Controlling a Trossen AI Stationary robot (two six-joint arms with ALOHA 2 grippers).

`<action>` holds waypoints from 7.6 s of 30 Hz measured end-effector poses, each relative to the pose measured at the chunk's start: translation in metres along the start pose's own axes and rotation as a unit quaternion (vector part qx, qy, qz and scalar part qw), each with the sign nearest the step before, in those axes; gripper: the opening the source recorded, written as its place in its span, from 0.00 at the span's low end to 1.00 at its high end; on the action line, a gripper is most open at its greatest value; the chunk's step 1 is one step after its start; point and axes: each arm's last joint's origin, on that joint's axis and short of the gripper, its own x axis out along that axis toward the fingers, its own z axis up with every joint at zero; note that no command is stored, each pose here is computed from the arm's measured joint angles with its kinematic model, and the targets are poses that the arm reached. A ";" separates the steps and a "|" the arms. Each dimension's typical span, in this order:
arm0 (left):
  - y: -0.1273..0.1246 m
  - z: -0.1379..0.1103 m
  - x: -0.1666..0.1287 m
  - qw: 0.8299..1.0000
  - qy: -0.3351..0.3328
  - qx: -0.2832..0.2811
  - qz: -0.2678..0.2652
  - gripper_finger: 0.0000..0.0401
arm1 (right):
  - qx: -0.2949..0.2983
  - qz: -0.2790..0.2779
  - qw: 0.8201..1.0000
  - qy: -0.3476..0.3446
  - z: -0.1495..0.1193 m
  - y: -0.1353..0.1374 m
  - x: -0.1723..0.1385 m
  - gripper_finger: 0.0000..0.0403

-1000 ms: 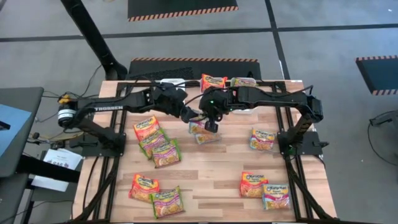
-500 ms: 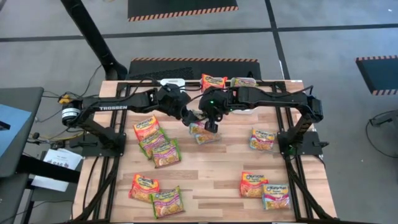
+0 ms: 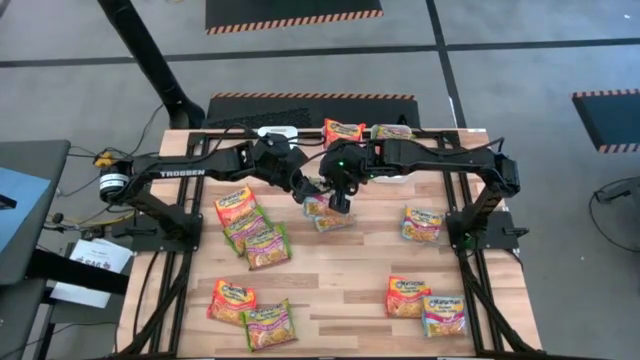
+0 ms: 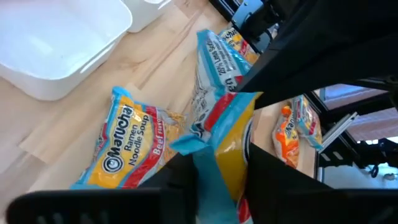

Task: Sort Maruchan noodles
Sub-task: Put the blue noodle pack into the left white bin, then put the green noodle pack into the right white bin

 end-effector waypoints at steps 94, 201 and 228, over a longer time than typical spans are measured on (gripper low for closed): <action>0.231 0.086 -0.105 0.951 0.003 0.117 0.285 0.47 | 0.137 -0.100 0.983 -0.073 0.037 -0.104 -0.095 0.50; 0.071 -0.099 0.049 0.873 0.475 0.081 0.078 0.43 | 0.058 0.004 0.996 0.062 0.021 -0.023 -0.087 0.50; 0.023 -0.059 0.022 0.912 0.384 0.139 0.021 0.00 | 0.073 0.016 0.989 0.127 0.009 -0.012 -0.104 0.50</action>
